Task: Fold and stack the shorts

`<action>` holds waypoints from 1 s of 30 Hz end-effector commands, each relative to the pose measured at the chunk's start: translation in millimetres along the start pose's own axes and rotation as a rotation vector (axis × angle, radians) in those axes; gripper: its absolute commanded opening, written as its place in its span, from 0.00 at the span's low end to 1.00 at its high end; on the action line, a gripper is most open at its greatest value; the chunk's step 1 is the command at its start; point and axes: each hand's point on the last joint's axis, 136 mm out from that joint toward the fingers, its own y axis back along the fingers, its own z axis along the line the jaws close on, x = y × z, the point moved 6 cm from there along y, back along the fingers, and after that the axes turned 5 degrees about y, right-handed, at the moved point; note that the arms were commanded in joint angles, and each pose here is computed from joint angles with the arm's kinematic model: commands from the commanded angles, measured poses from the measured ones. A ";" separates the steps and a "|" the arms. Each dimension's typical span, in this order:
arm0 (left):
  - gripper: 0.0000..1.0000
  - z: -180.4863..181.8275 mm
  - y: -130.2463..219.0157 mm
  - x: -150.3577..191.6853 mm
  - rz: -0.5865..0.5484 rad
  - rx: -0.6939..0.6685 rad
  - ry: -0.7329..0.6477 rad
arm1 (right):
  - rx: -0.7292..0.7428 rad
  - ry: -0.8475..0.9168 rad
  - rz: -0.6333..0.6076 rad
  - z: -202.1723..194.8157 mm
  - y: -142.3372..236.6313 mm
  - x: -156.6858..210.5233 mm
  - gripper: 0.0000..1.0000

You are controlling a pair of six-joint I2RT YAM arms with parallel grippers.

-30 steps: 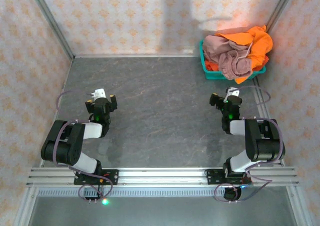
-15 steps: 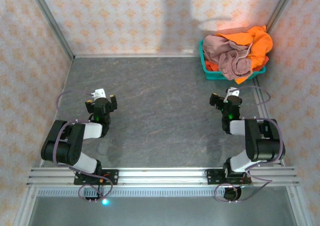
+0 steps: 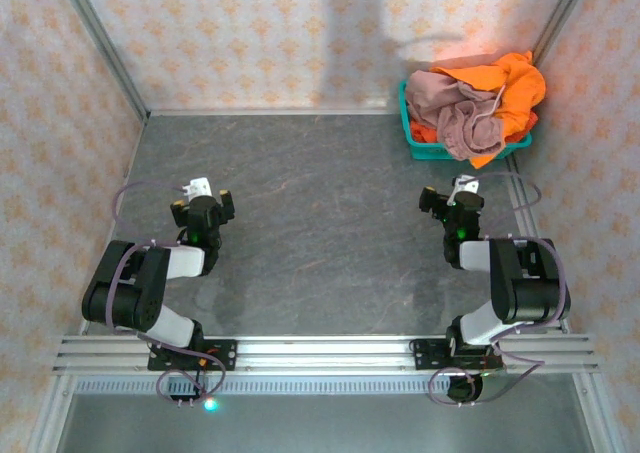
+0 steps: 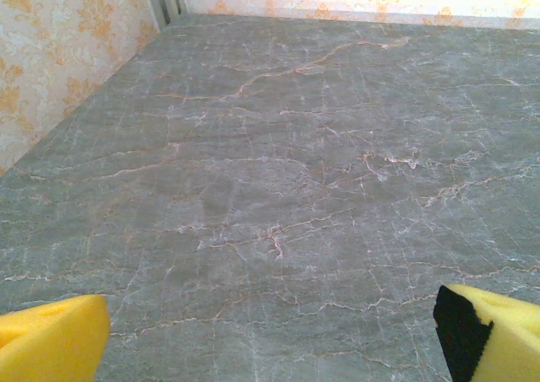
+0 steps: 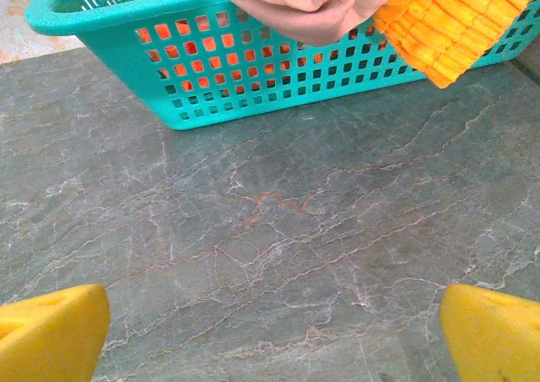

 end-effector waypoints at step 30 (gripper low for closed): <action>1.00 5.6 47.8 -82.8 -0.087 -0.013 0.046 | -0.024 -0.105 -0.153 3.7 84.8 -118.2 0.99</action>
